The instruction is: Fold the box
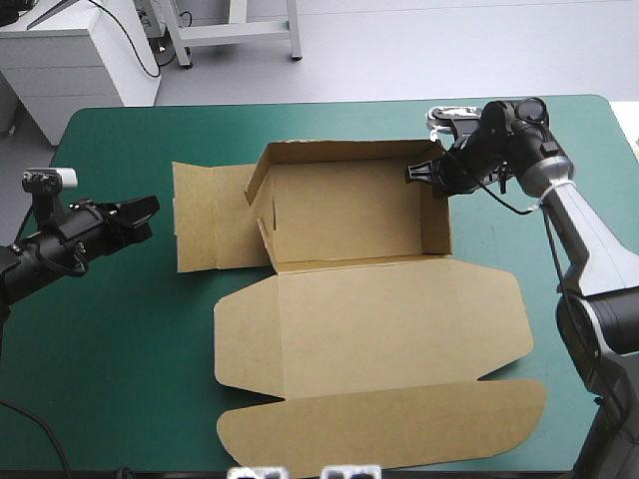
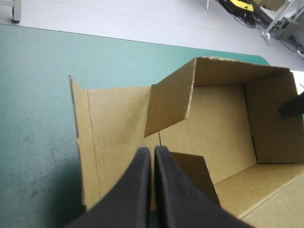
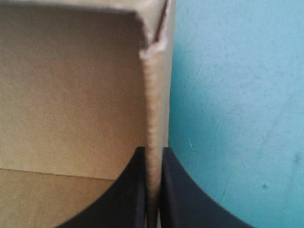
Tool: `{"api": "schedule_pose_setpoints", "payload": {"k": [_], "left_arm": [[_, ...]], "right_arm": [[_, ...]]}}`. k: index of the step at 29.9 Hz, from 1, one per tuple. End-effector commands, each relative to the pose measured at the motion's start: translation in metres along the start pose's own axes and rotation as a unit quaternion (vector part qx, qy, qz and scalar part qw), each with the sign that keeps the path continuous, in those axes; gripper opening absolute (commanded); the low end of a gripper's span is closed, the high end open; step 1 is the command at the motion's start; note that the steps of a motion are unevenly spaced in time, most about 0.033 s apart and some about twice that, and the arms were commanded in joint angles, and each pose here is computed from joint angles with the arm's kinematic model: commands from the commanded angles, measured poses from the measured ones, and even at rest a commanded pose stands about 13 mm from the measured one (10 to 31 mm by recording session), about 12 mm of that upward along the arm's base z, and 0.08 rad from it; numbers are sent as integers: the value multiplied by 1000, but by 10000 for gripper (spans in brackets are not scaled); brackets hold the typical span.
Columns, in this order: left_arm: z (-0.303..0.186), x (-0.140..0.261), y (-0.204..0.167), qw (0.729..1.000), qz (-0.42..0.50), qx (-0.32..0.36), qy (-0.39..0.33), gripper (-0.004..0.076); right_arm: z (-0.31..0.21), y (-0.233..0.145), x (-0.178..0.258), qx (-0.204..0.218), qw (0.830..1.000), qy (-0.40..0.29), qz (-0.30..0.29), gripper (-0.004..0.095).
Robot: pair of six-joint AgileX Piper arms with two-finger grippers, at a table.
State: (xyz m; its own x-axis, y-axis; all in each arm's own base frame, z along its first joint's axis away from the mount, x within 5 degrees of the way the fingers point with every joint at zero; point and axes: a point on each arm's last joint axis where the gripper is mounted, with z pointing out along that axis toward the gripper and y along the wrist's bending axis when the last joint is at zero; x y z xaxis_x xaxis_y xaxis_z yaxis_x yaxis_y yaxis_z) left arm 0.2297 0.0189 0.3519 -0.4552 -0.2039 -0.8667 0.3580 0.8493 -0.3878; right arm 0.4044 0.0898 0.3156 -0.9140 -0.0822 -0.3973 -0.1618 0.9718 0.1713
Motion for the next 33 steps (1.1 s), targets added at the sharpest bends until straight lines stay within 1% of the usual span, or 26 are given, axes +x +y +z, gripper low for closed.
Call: {"api": "schedule_pose_setpoints", "payload": {"k": [1,5,7,8,11,14,16,18,19,22,25,31,33], "left_arm": [[-6,-13,-10,999,-5,18,-39,11],[-6,-13,-10,999,-5,18,-39,11],[-6,-13,-10,999,-5,18,-39,11],[-6,-13,-11,999,-6,19,-40,11],[-6,-13,-11,999,-6,19,-40,11],[-6,-13,-11,999,-7,20,-40,11],[-6,-13,-11,999,-7,21,-39,11],[-6,-13,-11,999,-7,23,-38,11],[-6,-13,-12,999,-8,24,-39,11],[-6,-13,-12,999,-8,24,-39,11],[-6,-13,-12,999,-8,25,-39,11],[-6,-18,-14,996,-34,42,-65,11],[-6,-19,-15,996,-38,47,-68,11]], "right_arm": [[-6,2,-3,-7,1000,4,0,-12],[2,2,-8,-14,1000,7,-3,-10],[3,6,-11,-35,999,3,-26,17],[2,8,-12,-43,998,-4,-35,49],[-4,10,-19,-46,998,-25,-38,204],[-12,10,-26,-41,997,-53,-31,407],[-17,9,-30,-31,997,-67,-24,546],[-20,6,-31,-12,997,-73,-16,629],[-22,3,-33,4,997,-77,-8,653],[-28,-2,-32,37,997,-68,6,661],[-37,-1,-29,42,998,-46,4,661],[-55,9,-25,-4,998,-59,18,657],[-55,12,-21,-10,998,-52,18,657]]}}
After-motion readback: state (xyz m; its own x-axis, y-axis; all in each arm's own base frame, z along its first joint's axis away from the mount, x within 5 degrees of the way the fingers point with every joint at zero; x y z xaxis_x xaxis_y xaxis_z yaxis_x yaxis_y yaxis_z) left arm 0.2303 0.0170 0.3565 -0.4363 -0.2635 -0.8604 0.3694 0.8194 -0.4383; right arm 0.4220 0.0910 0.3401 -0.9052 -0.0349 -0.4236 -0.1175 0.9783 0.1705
